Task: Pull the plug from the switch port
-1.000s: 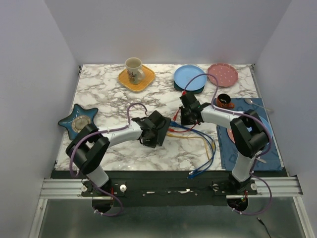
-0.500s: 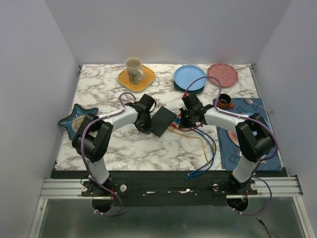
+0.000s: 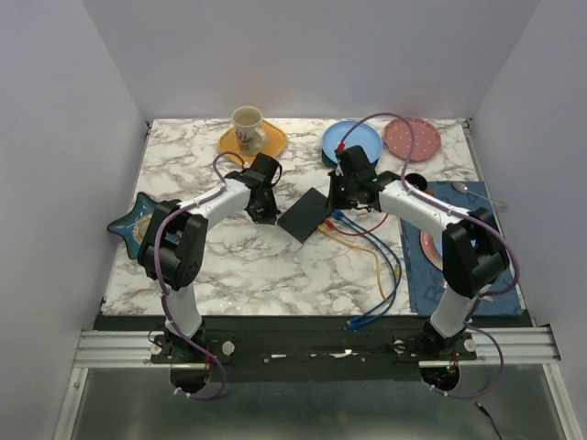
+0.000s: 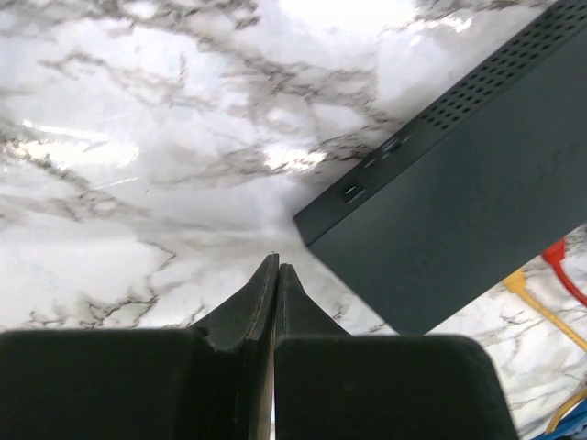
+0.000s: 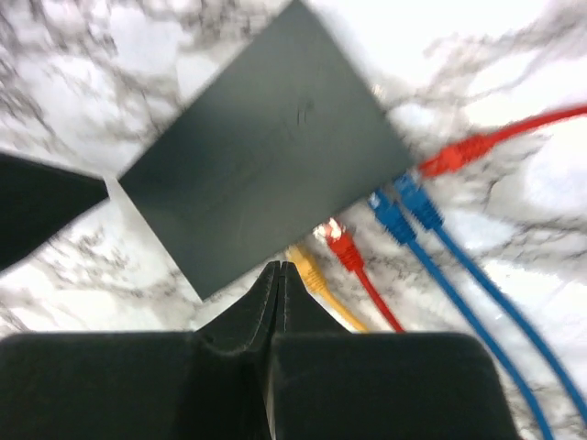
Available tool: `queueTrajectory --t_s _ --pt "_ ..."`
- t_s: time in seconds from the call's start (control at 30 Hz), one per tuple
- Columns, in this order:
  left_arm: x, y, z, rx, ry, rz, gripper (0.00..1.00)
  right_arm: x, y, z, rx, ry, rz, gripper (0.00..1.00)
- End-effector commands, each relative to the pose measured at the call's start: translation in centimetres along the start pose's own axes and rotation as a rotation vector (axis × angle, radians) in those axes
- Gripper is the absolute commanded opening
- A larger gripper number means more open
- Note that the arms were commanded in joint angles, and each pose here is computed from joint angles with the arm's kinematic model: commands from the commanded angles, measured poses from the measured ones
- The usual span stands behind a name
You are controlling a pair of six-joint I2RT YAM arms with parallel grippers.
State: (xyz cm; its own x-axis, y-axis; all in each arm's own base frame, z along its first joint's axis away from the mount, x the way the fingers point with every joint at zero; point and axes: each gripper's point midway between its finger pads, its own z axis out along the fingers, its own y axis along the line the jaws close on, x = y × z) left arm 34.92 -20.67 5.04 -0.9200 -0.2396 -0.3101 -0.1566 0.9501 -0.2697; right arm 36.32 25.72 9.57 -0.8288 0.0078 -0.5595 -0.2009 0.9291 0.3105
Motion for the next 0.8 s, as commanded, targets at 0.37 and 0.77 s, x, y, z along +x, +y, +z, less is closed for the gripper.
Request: queueTrajectory --t_s 0.37,0.77 --pt "8.0 -3.0 0.6 0.187 0.137 -0.009 0.09 1.3 -11.1 2.0 0.254 0.096 0.122 0.06" --pt "8.8 -5.0 2.0 0.246 0.195 -0.014 0.10 7.7 -11.3 3.2 0.197 0.263 0.140 0.06"
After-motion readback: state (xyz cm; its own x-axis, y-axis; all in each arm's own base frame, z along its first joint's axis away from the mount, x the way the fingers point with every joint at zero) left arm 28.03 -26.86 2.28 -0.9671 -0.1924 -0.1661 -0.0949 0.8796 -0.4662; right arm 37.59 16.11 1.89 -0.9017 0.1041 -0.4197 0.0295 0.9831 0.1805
